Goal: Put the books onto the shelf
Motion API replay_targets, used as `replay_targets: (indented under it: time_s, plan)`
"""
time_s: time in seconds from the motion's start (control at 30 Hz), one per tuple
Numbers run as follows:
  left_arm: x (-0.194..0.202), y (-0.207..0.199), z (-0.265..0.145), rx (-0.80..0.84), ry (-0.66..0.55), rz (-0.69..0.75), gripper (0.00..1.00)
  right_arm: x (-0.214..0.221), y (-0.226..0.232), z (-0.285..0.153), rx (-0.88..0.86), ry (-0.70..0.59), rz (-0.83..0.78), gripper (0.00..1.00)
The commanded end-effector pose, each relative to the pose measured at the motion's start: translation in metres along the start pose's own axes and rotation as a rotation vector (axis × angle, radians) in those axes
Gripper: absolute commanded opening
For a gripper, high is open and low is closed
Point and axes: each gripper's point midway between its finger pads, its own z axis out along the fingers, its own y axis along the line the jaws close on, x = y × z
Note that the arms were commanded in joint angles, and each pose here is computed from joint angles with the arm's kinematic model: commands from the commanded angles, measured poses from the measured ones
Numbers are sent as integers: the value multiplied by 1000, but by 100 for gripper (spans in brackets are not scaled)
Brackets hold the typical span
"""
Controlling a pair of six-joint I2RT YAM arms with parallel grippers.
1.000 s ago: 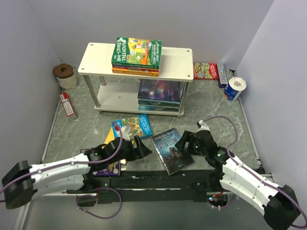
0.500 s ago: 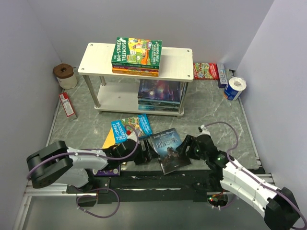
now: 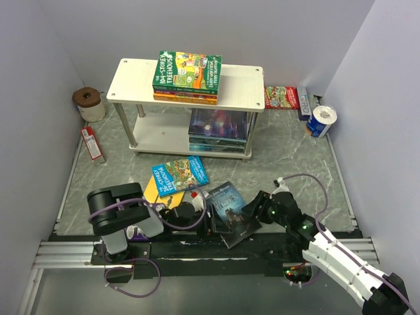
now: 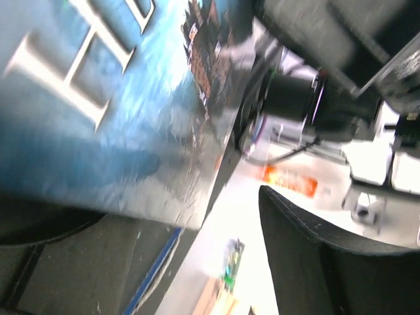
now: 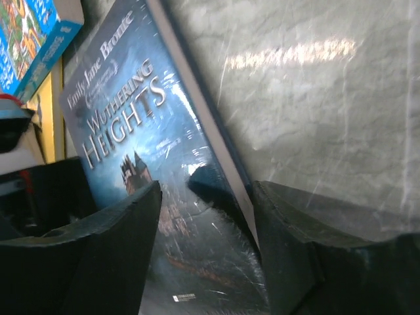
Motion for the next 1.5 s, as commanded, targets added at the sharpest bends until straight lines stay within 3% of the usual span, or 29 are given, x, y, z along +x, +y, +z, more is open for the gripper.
replay_targets:
  time_s: [0.0,0.17,0.37,0.4,0.47,0.5,0.57,0.6,0.67,0.73,0.87,0.9,0.97,1.0,1.03,1.13,1.27,1.47]
  plan:
    - [12,27,-7,-43,21,-52,76,47,1,-11,-39,211,55,61]
    - [12,23,-16,-24,-10,-69,74,55,9,-21,-62,253,45,53]
    - [8,10,-18,-6,-69,-20,59,59,15,-28,-91,269,37,50]
    - [8,9,-19,-4,-75,-15,47,60,14,-28,-88,272,38,50]
    - [7,2,-22,25,-87,5,35,62,13,-27,-86,277,35,50]
    - [5,-1,-23,33,-96,13,23,62,13,-27,-86,277,37,50]
    - [5,-4,-25,43,-103,35,12,61,14,-27,-91,272,37,50]
    - [3,-11,-27,66,-114,43,1,59,16,-27,-97,265,34,51]
    - [2,-25,-33,120,-122,76,1,54,21,-29,-108,248,27,53]
    - [3,-39,-40,183,-129,97,1,39,35,-37,-142,198,3,61]
    - [-3,-77,-69,296,-207,123,1,-10,71,-67,-236,-5,-11,76]
    - [1,-65,-68,226,-211,134,1,-22,82,-79,-268,-50,-1,81]
    - [-16,-97,-86,264,-347,130,1,-38,91,-92,-304,-127,60,84]
    - [-9,-92,-88,221,-353,146,1,-44,99,-98,-342,-151,74,85]
    - [-27,-104,-100,241,-472,121,1,-47,105,-103,-381,-168,87,85]
    - [-36,-139,-134,359,-591,73,1,-49,123,-107,-486,-165,139,85]
    - [-67,-158,-162,378,-798,78,1,-43,137,-103,-553,-118,159,85]
    - [-87,-177,-183,443,-941,41,1,-52,161,-115,-703,-152,164,85]
